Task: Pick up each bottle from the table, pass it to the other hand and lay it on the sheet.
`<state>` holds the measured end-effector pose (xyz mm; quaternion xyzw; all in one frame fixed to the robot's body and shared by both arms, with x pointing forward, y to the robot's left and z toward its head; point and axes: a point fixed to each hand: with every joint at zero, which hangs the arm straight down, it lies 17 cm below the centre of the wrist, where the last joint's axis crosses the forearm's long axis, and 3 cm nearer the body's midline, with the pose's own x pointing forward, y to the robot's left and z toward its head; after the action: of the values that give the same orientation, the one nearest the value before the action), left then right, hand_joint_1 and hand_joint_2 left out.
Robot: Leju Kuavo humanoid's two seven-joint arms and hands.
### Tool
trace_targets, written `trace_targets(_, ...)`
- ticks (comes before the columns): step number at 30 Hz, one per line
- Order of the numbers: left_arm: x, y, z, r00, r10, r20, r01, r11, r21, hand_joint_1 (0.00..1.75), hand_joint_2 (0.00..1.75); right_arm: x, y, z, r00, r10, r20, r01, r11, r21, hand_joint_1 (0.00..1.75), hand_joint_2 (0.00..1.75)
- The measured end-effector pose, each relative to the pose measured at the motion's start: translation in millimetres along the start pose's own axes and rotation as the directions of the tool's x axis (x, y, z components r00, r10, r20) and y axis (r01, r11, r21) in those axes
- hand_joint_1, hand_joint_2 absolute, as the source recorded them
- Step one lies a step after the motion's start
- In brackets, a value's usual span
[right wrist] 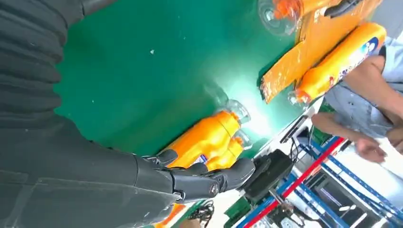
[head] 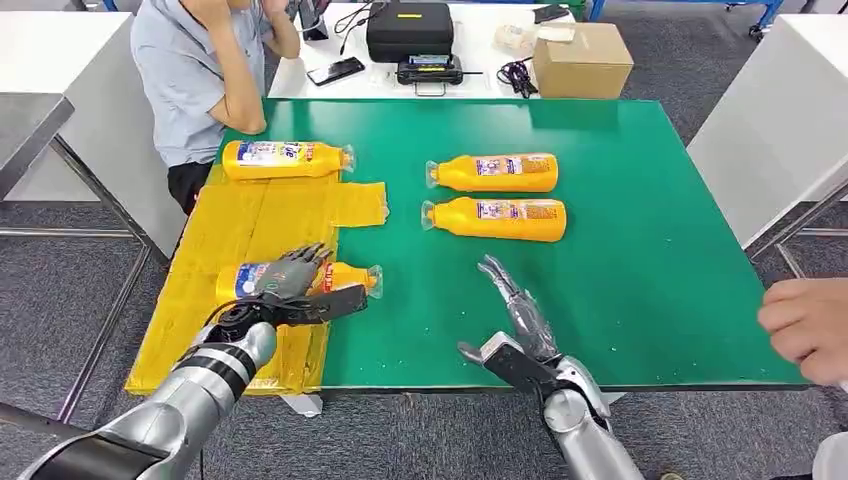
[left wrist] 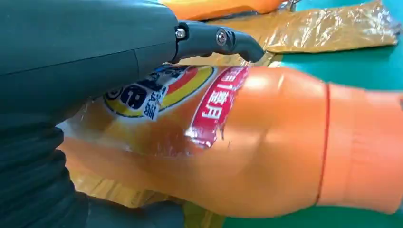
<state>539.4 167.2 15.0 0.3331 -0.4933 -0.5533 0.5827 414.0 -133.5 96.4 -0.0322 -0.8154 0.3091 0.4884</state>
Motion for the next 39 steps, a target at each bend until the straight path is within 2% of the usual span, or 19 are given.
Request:
trace_targets(12, -2.4, -7.8, 0.4, 0.995, -0.097, -0.013, 0.097, 0.994, -0.051, 0.0, 0.0, -8.5, -5.2, 3.2, 1.0, 0.024, -0.016, -0.024, 1.0, -0.005, 0.0, 1.75)
trace_targets(15, 8.7, -3.4, -0.1, 0.995, -0.092, 0.04, 0.093, 0.996, -0.015, 0.0, 0.0, -10.4, -6.2, 4.6, 0.999, 0.034, -0.021, -0.034, 0.999, -0.009, 0.0, 1.75)
trace_targets(19, 39.0, 1.2, 5.5, 0.989, -0.015, 0.148, 0.008, 0.999, 0.049, 0.0, 0.0, -15.7, -7.0, 13.1, 0.999, 0.038, -0.038, -0.039, 0.999, -0.013, 0.0, 1.75)
trace_targets(26, 76.3, 7.2, 17.2, 0.971, 0.013, 0.238, -0.038, 0.994, 0.099, 0.0, 0.0, -21.2, -5.1, 26.0, 0.997, 0.047, -0.06, -0.047, 0.999, -0.007, 0.0, 1.75)
trace_targets(31, 116.5, 31.3, 31.2, 0.939, 0.035, 0.342, -0.096, 0.982, 0.164, 0.0, 0.0, -21.6, -7.6, 32.4, 0.996, 0.055, -0.065, -0.056, 0.998, -0.019, 0.0, 1.75)
trace_targets(39, 146.9, 55.8, 48.3, 0.908, 0.0, 0.419, -0.111, 0.964, 0.241, 0.0, 0.0, -22.8, -11.3, 38.4, 0.996, 0.059, -0.073, -0.062, 0.998, -0.031, 0.0, 1.75)
